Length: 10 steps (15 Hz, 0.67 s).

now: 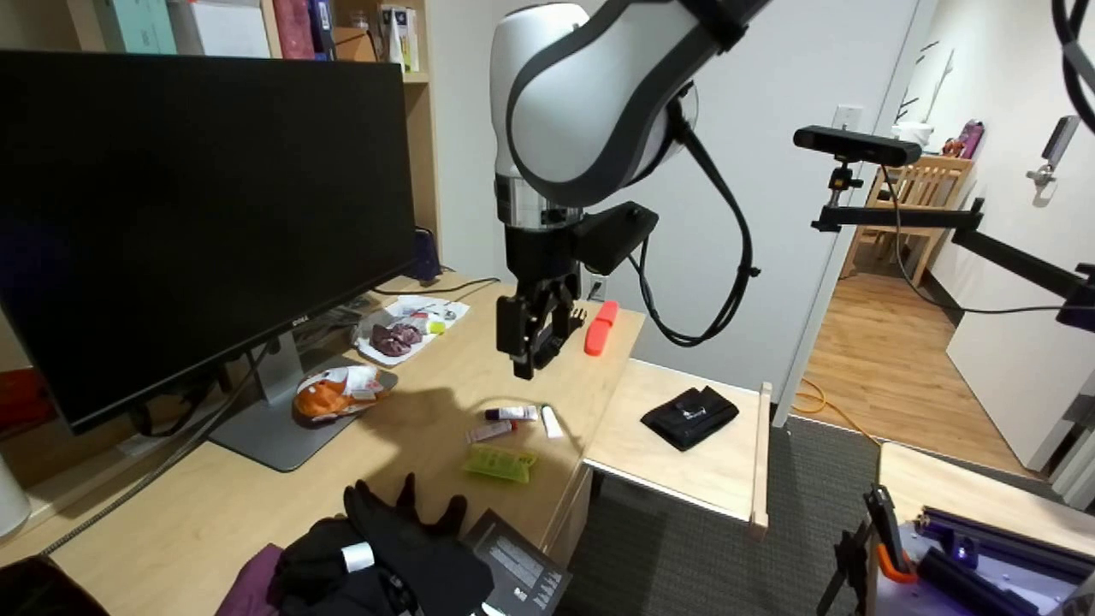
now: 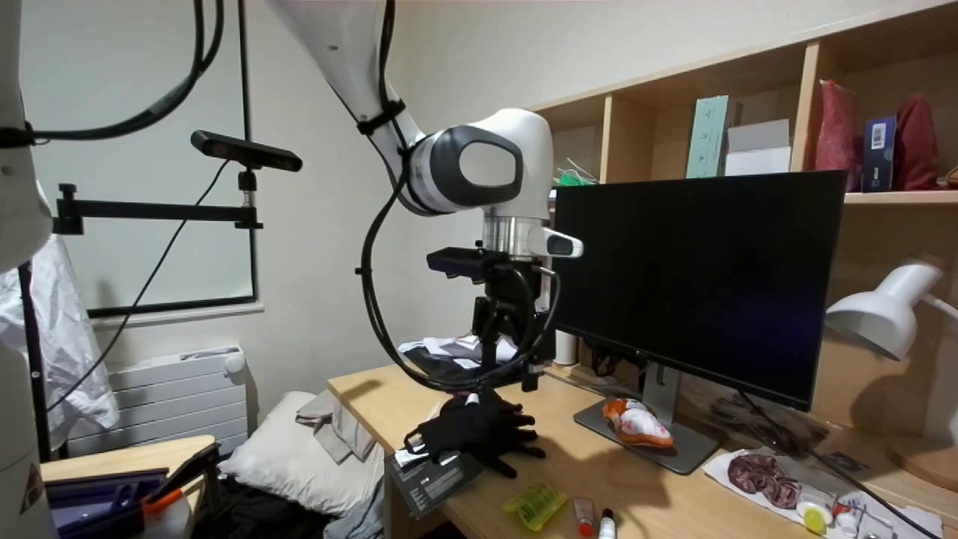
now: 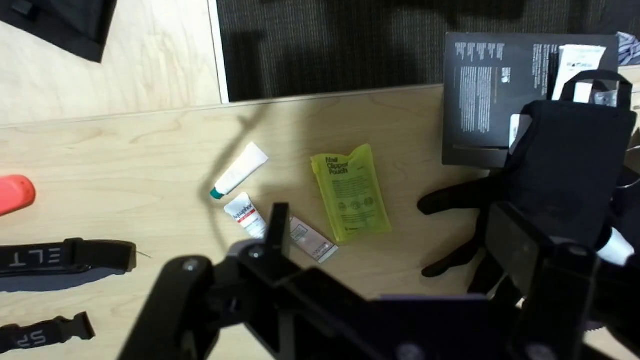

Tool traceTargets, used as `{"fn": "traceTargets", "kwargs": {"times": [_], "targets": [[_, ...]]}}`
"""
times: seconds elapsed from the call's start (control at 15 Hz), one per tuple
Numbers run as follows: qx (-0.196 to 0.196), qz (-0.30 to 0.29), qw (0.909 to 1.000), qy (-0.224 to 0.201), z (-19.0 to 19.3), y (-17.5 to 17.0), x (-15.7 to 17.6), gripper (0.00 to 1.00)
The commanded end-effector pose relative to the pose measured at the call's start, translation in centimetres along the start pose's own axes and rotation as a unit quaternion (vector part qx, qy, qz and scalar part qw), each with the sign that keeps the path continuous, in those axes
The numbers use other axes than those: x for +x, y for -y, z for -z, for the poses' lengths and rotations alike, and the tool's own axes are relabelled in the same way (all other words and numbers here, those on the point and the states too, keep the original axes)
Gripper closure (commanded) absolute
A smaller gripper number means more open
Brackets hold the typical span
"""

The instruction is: Put the white tube in the drawer

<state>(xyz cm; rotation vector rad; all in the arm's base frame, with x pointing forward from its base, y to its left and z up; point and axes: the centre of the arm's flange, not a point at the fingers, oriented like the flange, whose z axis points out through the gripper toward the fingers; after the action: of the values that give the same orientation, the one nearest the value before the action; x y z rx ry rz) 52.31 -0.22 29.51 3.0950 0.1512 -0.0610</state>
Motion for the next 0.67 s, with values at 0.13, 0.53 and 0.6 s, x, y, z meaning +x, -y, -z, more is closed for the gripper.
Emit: {"fn": "traceTargets", "kwargs": {"times": [0.13, 0.53, 0.6], "targets": [[0.014, -0.039, 0.999, -0.016, 0.0, -0.2, 0.6, 0.0], [0.041, -0.165, 0.9845, -0.043, -1.5, -4.4, 4.1, 0.0], [0.037, -0.177, 0.9827, -0.039, -1.9, -5.2, 4.7, 0.0]]}}
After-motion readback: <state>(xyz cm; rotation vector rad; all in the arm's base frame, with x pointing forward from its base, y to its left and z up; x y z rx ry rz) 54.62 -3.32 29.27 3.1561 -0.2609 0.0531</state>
